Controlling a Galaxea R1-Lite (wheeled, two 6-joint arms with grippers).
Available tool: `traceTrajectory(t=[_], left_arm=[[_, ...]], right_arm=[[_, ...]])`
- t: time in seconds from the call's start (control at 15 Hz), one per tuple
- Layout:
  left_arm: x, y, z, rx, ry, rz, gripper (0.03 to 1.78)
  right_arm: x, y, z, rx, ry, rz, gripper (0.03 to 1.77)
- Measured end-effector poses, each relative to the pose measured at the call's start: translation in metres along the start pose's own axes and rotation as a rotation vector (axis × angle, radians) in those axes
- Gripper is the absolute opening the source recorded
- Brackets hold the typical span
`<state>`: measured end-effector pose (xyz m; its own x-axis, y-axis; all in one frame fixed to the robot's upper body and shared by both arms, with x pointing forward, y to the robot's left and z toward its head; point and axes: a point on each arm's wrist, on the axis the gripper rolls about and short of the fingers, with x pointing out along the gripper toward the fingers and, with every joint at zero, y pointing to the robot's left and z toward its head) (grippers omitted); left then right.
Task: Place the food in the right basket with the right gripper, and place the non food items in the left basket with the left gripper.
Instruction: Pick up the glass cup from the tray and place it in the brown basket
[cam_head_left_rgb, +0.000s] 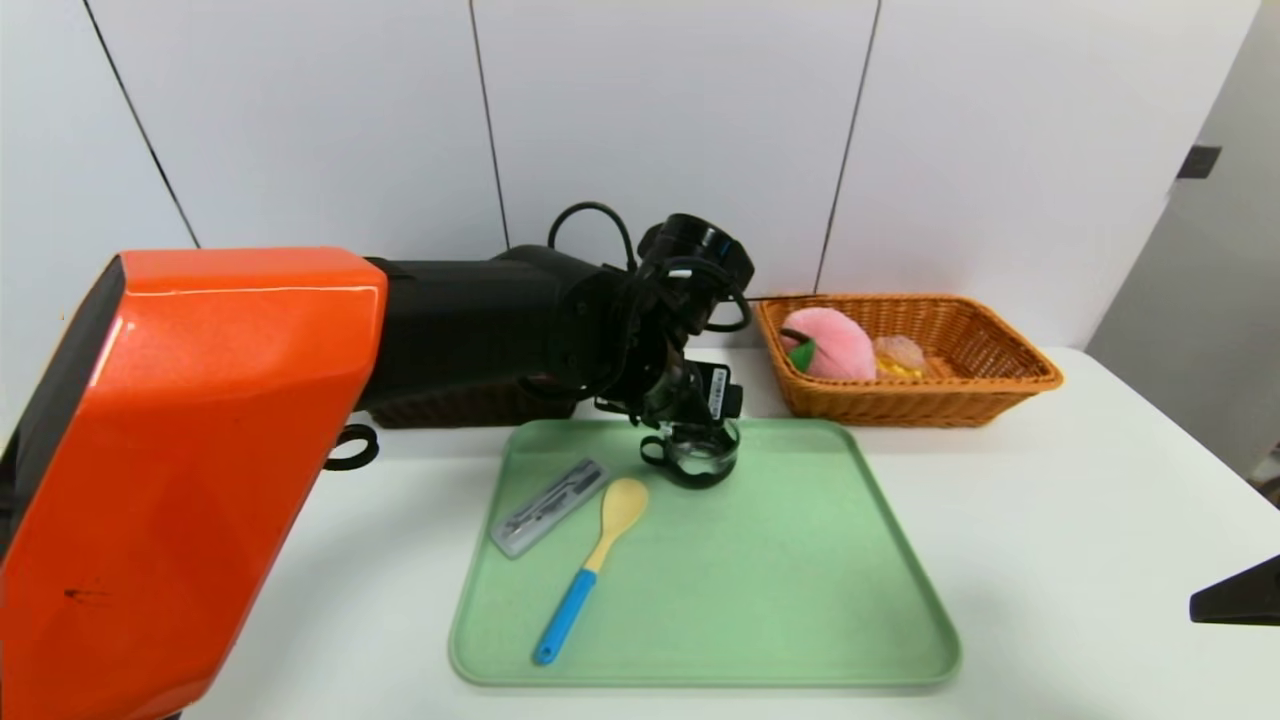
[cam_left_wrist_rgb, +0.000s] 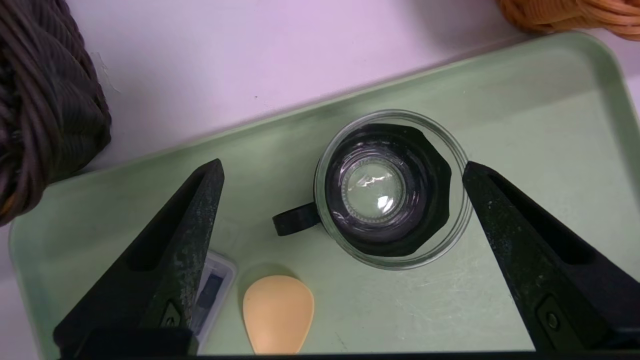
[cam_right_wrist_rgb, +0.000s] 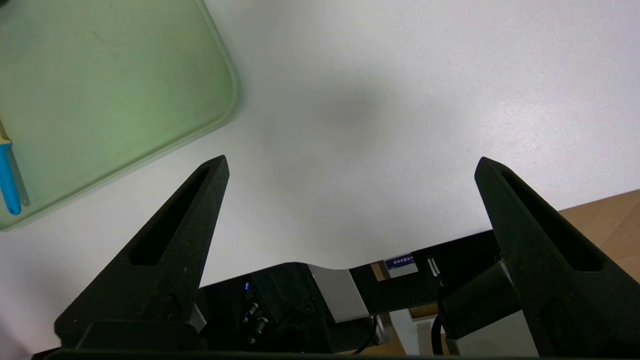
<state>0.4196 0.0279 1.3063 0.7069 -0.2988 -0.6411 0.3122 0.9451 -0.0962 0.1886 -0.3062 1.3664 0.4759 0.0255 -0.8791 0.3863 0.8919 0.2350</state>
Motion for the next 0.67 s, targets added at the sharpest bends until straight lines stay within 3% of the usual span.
traceTrajectory(t=[0.67], left_arm=[[0.014, 0.008, -0.005, 0.025, 0.06, -0.019, 1.69]], right_arm=[[0.002, -0.006, -0.007, 0.004, 0.008, -0.006, 1.7]])
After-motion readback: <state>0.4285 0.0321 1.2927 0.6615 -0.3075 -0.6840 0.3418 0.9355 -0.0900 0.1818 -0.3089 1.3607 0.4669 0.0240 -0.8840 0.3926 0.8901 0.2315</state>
